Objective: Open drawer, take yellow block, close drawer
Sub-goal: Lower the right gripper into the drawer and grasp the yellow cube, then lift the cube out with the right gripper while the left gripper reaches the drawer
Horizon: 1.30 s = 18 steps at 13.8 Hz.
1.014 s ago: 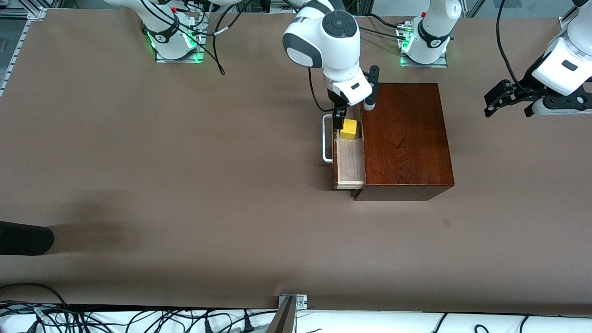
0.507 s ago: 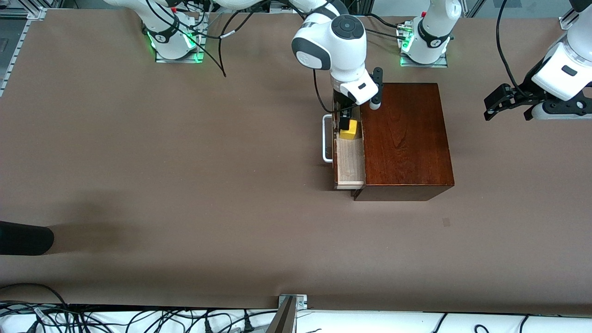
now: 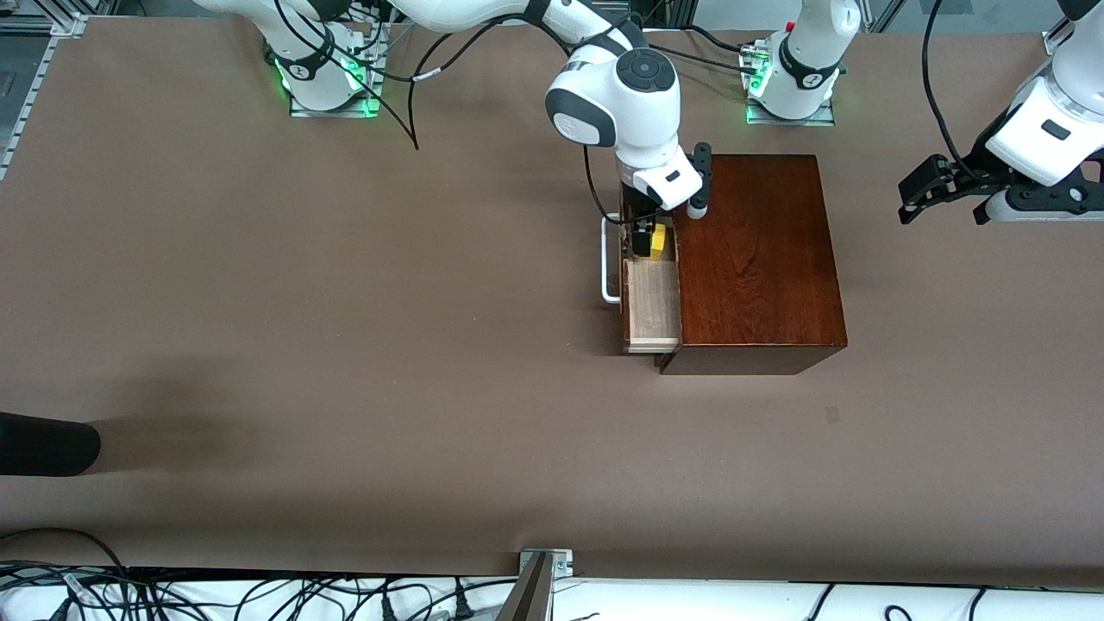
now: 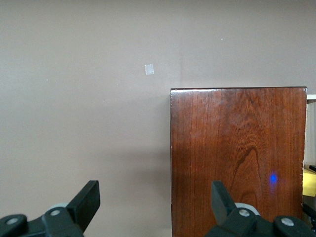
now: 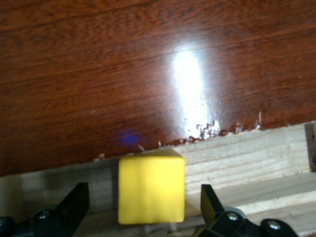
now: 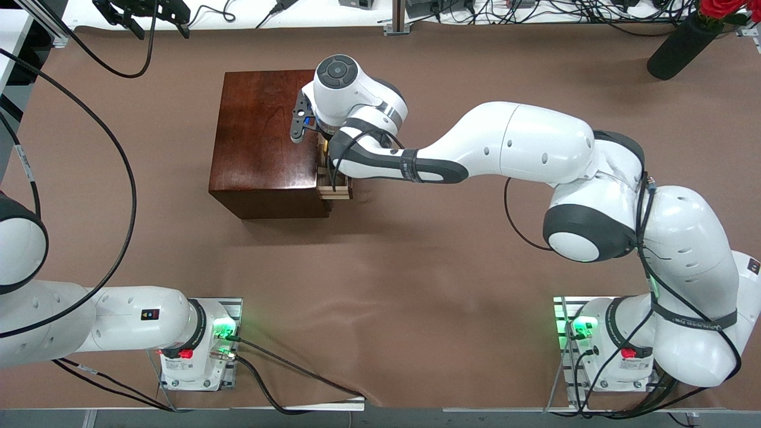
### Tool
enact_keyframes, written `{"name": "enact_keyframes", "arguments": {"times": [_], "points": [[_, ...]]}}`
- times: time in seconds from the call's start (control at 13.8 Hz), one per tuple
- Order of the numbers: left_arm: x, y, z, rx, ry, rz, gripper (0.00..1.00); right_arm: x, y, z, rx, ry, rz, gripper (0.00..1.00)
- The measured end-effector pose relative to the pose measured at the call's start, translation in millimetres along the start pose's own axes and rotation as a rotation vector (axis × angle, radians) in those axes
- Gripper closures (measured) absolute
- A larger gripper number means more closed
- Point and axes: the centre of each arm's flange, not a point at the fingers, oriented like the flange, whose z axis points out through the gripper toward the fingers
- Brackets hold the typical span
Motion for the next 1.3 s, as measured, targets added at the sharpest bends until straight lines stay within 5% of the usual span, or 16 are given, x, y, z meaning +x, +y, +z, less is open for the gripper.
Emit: {"name": "enact_keyframes", "arguments": {"times": [0.29, 0.58, 0.94, 1.3], "points": [[0, 0, -1, 0.0, 0.0, 0.0, 0.0, -2, -1, 14, -0.03, -0.026, -0.011, 0.07], [0, 0, -1, 0.0, 0.0, 0.0, 0.0, -1, 4, 7, -0.041, -0.034, -0.008, 0.44], [0, 2, -1, 0.0, 0.0, 0.004, 0.0, 6, 17, -44, -0.051, -0.049, 0.006, 0.44], [-1, 3, 0, 0.0, -0.009, 0.006, 0.0, -26, 83, -178, -0.007, 0.027, 0.168, 0.44]]}}
